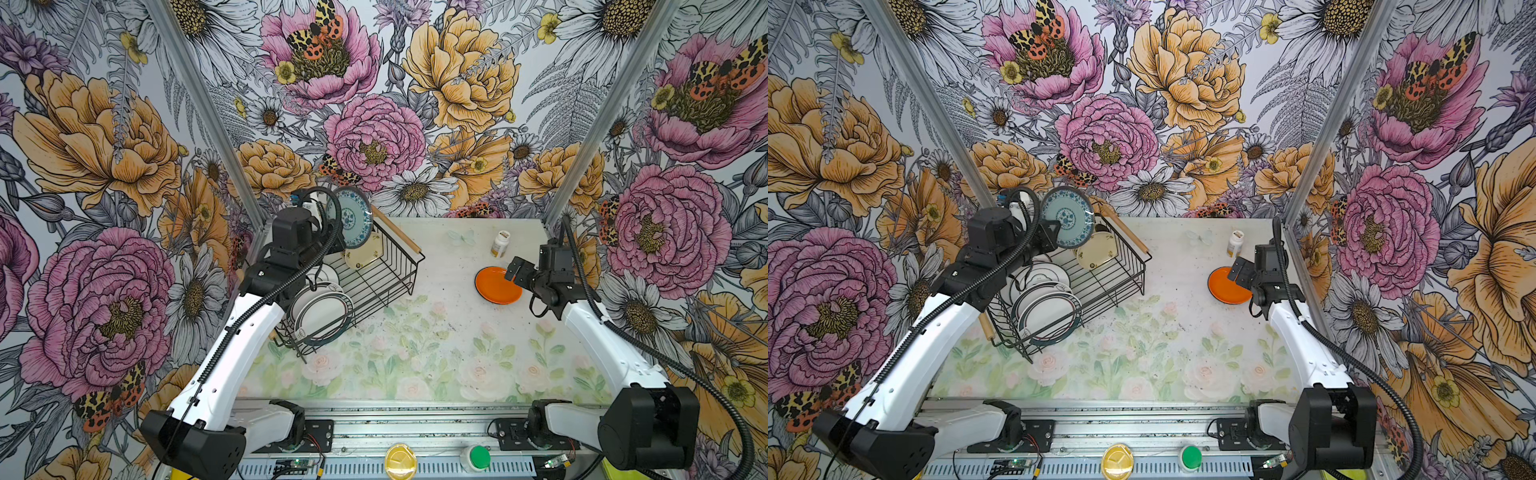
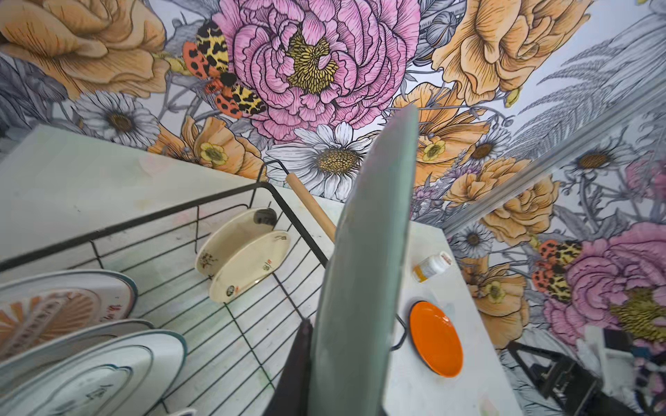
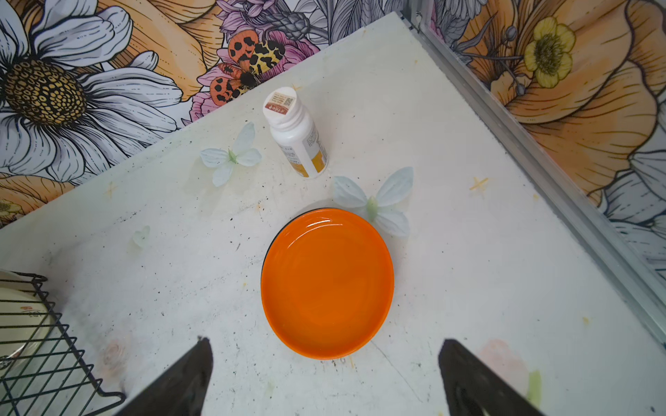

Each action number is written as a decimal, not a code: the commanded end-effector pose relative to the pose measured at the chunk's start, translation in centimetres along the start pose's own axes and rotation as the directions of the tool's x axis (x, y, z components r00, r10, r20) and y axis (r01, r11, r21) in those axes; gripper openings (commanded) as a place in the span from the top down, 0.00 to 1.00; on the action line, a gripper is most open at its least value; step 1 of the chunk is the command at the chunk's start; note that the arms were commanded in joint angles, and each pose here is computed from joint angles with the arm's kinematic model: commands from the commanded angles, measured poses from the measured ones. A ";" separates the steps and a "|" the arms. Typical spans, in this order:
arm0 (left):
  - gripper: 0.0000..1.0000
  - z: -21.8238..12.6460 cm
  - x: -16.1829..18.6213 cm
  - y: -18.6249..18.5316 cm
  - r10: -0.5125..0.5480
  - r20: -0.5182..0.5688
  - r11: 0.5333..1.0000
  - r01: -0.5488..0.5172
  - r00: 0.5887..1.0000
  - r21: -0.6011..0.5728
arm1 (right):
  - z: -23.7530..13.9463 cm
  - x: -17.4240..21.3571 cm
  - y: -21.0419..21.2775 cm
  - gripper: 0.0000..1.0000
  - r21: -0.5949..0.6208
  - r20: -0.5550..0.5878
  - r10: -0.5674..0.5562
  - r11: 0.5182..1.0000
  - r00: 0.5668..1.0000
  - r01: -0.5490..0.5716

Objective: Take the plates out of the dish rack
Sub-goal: 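Lift the blue-patterned plate out of the rack with the left gripper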

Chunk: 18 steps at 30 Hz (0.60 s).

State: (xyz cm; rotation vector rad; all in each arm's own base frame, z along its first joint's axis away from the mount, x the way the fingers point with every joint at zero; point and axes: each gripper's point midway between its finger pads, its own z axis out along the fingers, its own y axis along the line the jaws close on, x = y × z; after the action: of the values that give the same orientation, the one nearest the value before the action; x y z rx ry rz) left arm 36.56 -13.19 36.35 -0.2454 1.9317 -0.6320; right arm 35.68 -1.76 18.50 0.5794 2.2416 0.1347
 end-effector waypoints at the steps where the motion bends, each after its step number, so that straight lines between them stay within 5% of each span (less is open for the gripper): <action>1: 1.00 0.0 0.7 -2.7 -0.274 0.040 0.950 0.264 0.961 0.169 | -1.3 -0.1 0.8 0.01 -0.046 0.034 0.098 0.994 0.995 -0.097; 10: 1.00 3.2 6.6 -6.5 -0.431 -0.102 0.833 0.439 0.897 0.337 | -2.9 0.1 3.0 0.01 -0.178 -0.008 0.165 0.970 0.986 -0.163; 18: 1.00 5.9 11.4 -13.0 -0.362 -0.340 0.750 0.488 0.868 0.446 | -3.5 1.7 5.9 0.01 -0.327 -0.137 0.164 0.923 0.977 -0.201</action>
State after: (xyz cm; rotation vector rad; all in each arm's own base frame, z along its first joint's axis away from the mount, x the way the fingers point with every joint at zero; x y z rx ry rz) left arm 36.29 -27.63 28.88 -0.4035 1.9187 -1.3340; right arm 34.38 2.88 20.53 0.6439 2.1991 0.5254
